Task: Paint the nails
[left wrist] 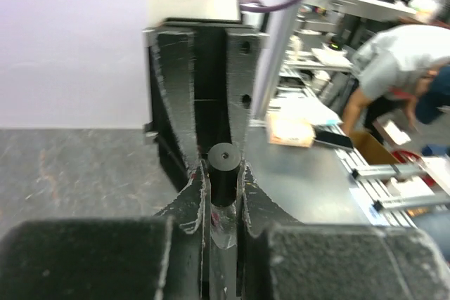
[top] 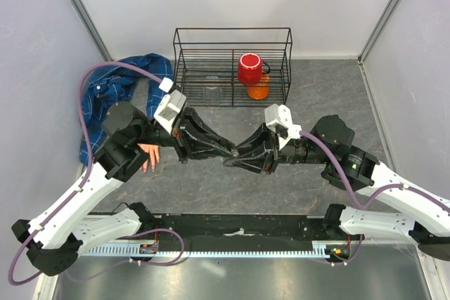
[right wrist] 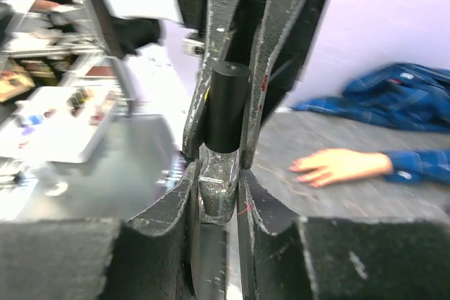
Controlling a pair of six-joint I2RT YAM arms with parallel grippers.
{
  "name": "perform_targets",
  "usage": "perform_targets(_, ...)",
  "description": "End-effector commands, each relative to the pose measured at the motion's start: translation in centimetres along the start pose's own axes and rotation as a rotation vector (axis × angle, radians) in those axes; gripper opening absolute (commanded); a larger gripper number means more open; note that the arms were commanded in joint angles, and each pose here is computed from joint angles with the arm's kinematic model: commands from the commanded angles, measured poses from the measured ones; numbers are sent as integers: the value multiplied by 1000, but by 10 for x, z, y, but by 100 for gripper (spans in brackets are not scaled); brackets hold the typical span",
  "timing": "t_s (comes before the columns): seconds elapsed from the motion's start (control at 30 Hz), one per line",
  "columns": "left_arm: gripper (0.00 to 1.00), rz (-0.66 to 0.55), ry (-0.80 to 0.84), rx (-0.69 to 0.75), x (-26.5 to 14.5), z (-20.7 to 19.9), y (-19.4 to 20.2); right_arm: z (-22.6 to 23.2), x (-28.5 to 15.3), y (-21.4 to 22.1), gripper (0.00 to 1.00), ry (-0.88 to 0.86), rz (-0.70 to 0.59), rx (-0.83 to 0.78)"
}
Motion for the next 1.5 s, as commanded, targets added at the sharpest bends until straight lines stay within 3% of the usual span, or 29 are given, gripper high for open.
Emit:
perform_targets(0.0, 4, 6, 28, -49, 4, 4, 1, 34, 0, -19, 0, -287, -98, -26)
perform_targets(0.03, 13, 10, -18, -54, 3, 7, -1, 31, -1, -20, 0, -256, -104, -38)
perform_targets(0.07, 42, 1, -64, -13, 2, 8, -12, 23, -1, -17, 0, -185, -93, -28)
perform_targets(0.13, 67, 27, -211, -34, -4, 15, -12, 10, 2, -18, 0, -65, -94, -50)
perform_targets(0.23, 81, 4, -373, -14, -14, 15, -25, -8, 7, -11, 0, 71, -40, -66)
perform_targets(0.27, 82, -9, -416, -10, -18, 15, -28, -20, 7, -9, 0, 181, -27, -64)
perform_targets(0.4, 74, -63, -720, -73, -36, 28, -36, -52, 14, -8, 0, 430, 22, -95)
perform_targets(0.5, 67, -62, -793, -109, -39, 32, -37, -62, 16, -14, 0, 514, 17, -119)
perform_targets(0.57, 54, -58, -812, -115, -38, 37, -35, -66, 18, -15, 0, 542, 15, -122)
perform_targets(0.63, 48, -45, -817, -122, -37, 41, -32, -68, 19, -17, 0, 567, 10, -125)
perform_targets(0.93, 50, 11, -737, -161, -22, 51, -18, -66, 16, -19, 0, 569, -7, -122)
perform_targets(1.0, 46, 11, -719, -156, -20, 51, -18, -65, 14, -20, 0, 559, -12, -118)
perform_targets(1.1, 29, 8, -696, -142, -19, 51, -19, -58, 13, -20, 0, 504, -19, -118)
perform_targets(1.13, 15, 11, -685, -134, -18, 50, -18, -56, 12, -21, 0, 487, -30, -121)
perform_targets(1.23, 2, -7, -576, -90, -13, 42, -21, -45, 9, -20, 0, 403, -48, -123)
perform_targets(1.33, 2, -1, -343, -39, -4, 29, -12, -24, 7, -17, 0, 206, -49, -132)
perform_targets(1.4, 2, 1, -63, -5, 0, 6, -9, 3, 6, -10, 0, -65, -22, -125)
perform_targets(1.47, 2, -47, 134, 79, -1, -8, -3, 19, 5, -16, 0, -196, -76, -101)
Point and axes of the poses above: each gripper's point midway between its finger pads, its own x axis out along the fingers, its own z axis along the line the jaws close on, y = z × x, the point moved 8 cm from there along -x, back along the fingers, and after that the axes turned 6 degrees about x, right-handed, at the moved point
